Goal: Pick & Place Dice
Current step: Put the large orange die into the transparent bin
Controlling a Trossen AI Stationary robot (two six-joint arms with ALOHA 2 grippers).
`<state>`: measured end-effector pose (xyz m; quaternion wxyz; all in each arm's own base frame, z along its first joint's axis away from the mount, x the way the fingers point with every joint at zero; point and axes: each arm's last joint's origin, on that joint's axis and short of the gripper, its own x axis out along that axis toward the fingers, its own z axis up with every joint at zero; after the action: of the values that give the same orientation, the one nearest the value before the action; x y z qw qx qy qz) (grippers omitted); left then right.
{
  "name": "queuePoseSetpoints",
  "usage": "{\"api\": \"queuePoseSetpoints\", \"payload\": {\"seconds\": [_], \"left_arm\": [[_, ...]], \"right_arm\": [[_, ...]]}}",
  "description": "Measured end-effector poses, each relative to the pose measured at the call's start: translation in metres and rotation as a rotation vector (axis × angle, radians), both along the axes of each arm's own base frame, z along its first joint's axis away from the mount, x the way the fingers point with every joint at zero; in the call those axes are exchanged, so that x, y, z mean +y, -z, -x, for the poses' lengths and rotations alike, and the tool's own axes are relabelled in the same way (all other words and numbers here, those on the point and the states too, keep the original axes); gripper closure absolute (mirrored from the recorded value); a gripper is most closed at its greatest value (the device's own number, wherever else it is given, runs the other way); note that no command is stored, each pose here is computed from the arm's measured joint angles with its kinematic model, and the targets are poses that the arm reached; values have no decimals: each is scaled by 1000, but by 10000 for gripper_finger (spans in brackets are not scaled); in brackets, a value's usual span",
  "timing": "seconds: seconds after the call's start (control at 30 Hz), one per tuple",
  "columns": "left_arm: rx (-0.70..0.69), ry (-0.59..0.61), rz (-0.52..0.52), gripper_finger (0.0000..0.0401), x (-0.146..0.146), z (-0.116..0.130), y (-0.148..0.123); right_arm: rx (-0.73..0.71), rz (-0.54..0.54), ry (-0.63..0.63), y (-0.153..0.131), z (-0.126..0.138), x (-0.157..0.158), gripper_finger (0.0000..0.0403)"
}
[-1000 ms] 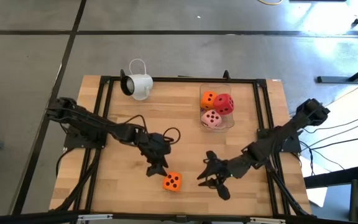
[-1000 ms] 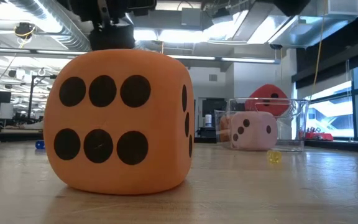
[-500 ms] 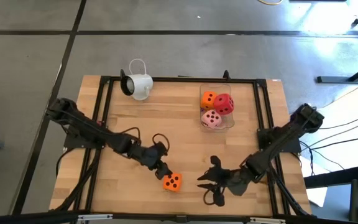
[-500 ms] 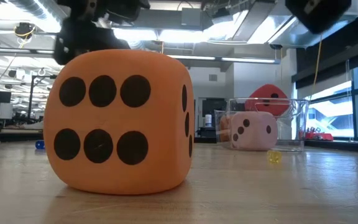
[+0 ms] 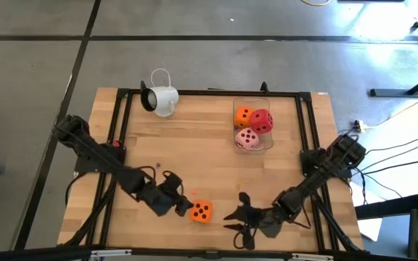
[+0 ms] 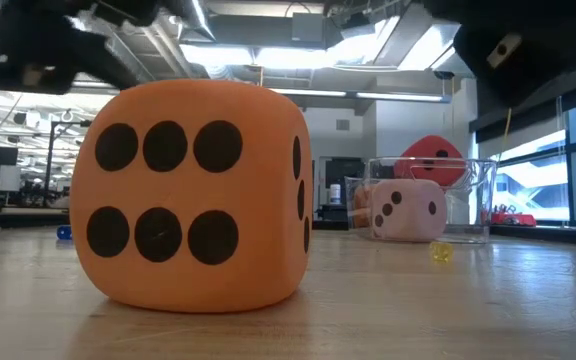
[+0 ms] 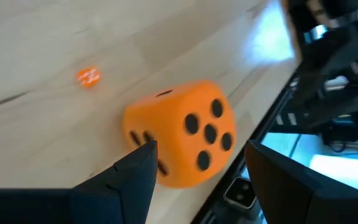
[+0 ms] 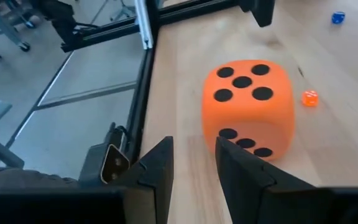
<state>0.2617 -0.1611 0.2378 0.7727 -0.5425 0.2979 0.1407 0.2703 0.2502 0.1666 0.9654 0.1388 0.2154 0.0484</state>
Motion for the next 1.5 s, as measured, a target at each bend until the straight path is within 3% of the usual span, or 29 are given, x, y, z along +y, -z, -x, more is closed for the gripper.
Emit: {"api": "queuePoseSetpoints", "payload": {"seconds": [0.27,0.67,1.03,1.5], "left_arm": [[50,-31,-8,164,-5,4,9],[116,-36,15,164,-14,-3,31],[84,-59,27,164,-15,-6,30],[54,-50,40,164,-16,-9,29]], "right_arm": [[-26,28,29,3,6,7,321],[-28,41,55,56,-11,18,395],[-72,197,-4,56,-49,32,401],[43,287,6,66,-49,25,402]]}}
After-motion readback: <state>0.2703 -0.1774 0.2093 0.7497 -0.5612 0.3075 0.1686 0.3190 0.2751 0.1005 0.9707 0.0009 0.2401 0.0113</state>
